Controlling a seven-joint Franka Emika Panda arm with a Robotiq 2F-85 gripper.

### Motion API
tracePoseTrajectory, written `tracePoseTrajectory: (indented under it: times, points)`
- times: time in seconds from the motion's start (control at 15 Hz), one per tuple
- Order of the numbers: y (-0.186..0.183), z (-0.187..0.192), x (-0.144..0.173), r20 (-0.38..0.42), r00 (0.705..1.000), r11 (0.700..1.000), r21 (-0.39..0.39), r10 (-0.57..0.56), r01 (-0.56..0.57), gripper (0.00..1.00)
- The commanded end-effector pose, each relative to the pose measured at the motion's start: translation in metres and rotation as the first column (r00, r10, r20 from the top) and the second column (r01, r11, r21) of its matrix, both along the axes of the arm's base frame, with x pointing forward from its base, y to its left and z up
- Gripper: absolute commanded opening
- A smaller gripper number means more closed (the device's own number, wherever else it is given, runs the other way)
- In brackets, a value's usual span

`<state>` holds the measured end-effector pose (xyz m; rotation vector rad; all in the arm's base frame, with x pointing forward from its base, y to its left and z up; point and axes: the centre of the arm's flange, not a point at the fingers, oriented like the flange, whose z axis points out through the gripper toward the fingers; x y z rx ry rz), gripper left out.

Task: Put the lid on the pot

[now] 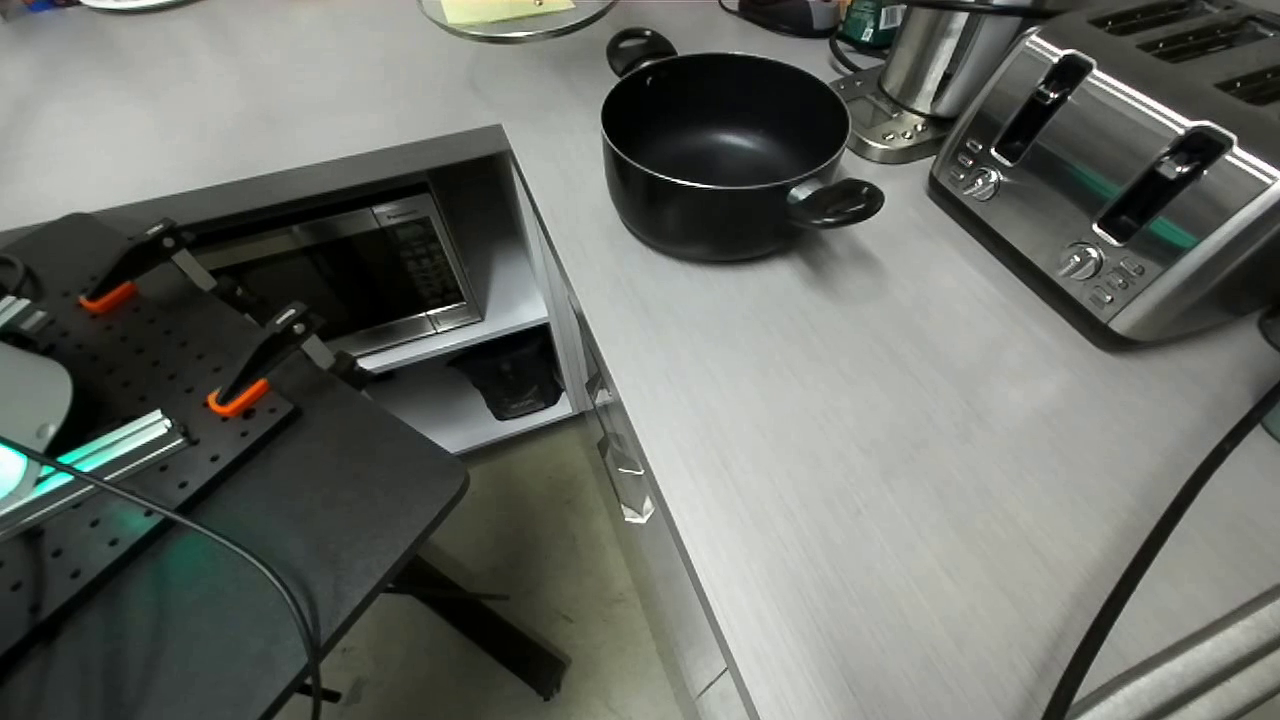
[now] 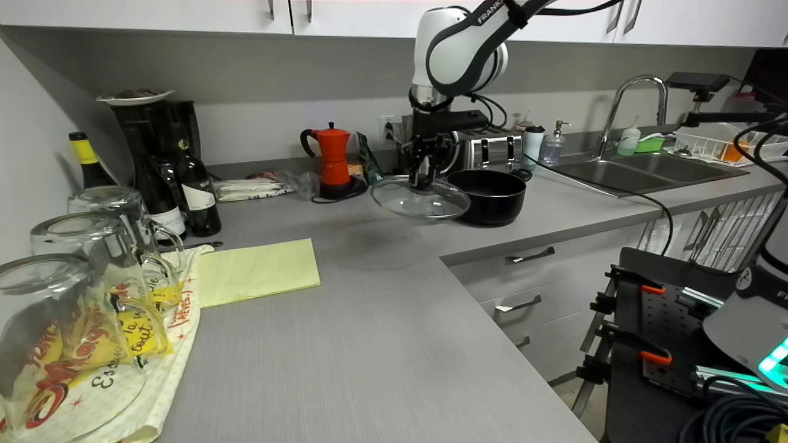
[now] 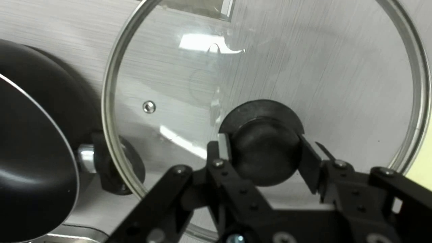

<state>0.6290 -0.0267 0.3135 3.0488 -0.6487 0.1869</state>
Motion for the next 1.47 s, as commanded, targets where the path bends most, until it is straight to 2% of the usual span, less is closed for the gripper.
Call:
tracePoseTrajectory:
  times: [0.0,0.33,0.6,0.93,1.4]
  points:
    - [-0.021,0.045,-0.036,0.056,0.998,1.0,0.008,-0.011,0.011,0.25]
    - [-0.067,0.065,-0.041,0.067,0.991,0.994,0.026,-0.112,0.111,0.25]
    - [-0.119,0.065,-0.044,0.058,0.971,0.972,0.054,-0.23,0.227,0.25]
    - [-0.186,0.058,-0.053,0.023,0.919,0.916,0.095,-0.393,0.389,0.25]
    - [-0.266,0.039,-0.053,-0.067,0.822,0.817,0.096,-0.565,0.569,0.25]
